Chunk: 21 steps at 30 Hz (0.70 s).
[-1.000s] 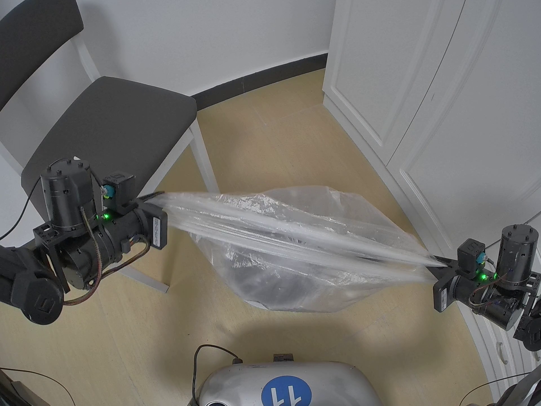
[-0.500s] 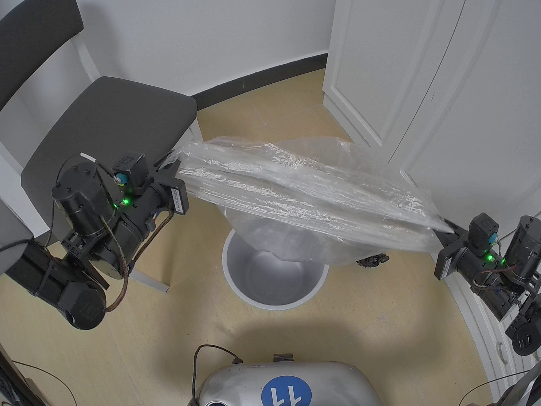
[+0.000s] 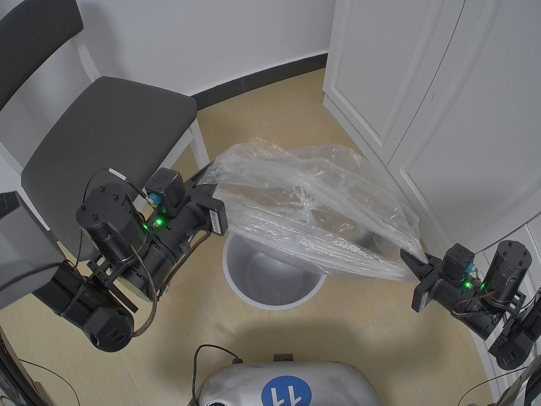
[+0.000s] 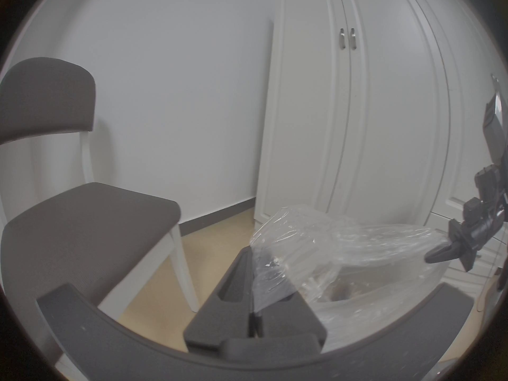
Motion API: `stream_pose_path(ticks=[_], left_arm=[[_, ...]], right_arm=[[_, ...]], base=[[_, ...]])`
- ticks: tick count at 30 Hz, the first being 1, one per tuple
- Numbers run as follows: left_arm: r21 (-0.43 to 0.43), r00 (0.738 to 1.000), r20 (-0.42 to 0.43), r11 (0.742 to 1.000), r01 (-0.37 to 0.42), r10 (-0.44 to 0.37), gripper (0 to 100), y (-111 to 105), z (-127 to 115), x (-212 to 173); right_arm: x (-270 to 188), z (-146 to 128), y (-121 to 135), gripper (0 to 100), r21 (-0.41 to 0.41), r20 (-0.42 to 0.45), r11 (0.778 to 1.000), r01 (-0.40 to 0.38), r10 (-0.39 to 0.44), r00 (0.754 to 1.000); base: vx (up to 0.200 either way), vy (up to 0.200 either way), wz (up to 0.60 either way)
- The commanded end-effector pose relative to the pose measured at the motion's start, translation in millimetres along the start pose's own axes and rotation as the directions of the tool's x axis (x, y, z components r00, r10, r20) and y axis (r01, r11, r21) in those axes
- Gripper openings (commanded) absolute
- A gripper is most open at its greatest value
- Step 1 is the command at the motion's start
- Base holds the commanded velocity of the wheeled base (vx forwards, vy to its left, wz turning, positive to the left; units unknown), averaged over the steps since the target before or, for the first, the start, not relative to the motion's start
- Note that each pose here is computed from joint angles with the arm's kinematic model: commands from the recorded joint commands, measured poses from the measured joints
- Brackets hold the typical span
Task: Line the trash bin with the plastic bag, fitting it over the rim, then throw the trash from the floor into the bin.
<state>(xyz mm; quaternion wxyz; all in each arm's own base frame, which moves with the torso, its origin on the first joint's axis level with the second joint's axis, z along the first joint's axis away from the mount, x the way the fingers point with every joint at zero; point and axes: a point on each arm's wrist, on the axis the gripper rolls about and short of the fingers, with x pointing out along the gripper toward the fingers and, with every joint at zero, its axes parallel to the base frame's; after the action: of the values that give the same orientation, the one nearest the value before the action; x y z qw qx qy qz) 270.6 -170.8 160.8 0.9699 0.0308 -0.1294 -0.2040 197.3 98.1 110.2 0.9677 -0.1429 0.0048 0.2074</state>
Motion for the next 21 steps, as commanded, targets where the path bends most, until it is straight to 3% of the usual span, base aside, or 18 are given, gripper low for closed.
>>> stream_pose_path(ticks=[1, 7, 12, 14, 16, 17, 21], left_arm=[[-0.012, 0.998, -0.009, 0.998, 0.060, -0.060, 0, -17, 4, -12], [-0.024, 0.989, -0.015, 0.989, 0.144, -0.144, 0, -35, 14, -37], [-0.013, 0.992, -0.021, 0.992, 0.125, -0.125, 0, -28, 16, -43], [0.079, 0.999, -0.037, 0.996, 0.035, -0.032, 0, -1, 13, -40], [0.121, 0.999, -0.043, 0.993, 0.008, -0.003, 0, 8, 11, -39], [0.212, 0.996, -0.063, 0.976, -0.055, 0.070, 0, 29, 6, -40], [0.282, 0.990, -0.065, 0.954, -0.098, 0.121, 0, 44, 5, -41]], right_arm=[[-5, 5, 8, 0, 0.000, 0.032, 0.999, -0.037, 0.037, 0.999], [-5, 8, 23, 0, 0.022, 0.045, 0.995, -0.099, 0.098, 0.994], [-4, 9, 20, 0, 0.044, 0.046, 0.996, -0.075, 0.073, 0.996], [-8, 10, 6, 0, 0.039, 0.044, 0.999, 0.009, -0.011, 0.999], [-9, 10, 4, 0, 0.031, 0.043, 0.999, 0.024, -0.025, 0.999], [-11, 7, -4, 0, -0.014, 0.029, 0.998, 0.060, -0.059, 0.998], [-15, 1, -11, 0, -0.096, -0.003, 0.991, 0.097, -0.098, 0.995]], base=[[0.000, 0.000, 0.00], [0.000, 0.000, 0.00], [0.000, 0.000, 0.00], [0.000, 0.000, 0.00], [0.000, 0.000, 0.00], [0.000, 0.000, 0.00], [0.000, 0.000, 0.00]])
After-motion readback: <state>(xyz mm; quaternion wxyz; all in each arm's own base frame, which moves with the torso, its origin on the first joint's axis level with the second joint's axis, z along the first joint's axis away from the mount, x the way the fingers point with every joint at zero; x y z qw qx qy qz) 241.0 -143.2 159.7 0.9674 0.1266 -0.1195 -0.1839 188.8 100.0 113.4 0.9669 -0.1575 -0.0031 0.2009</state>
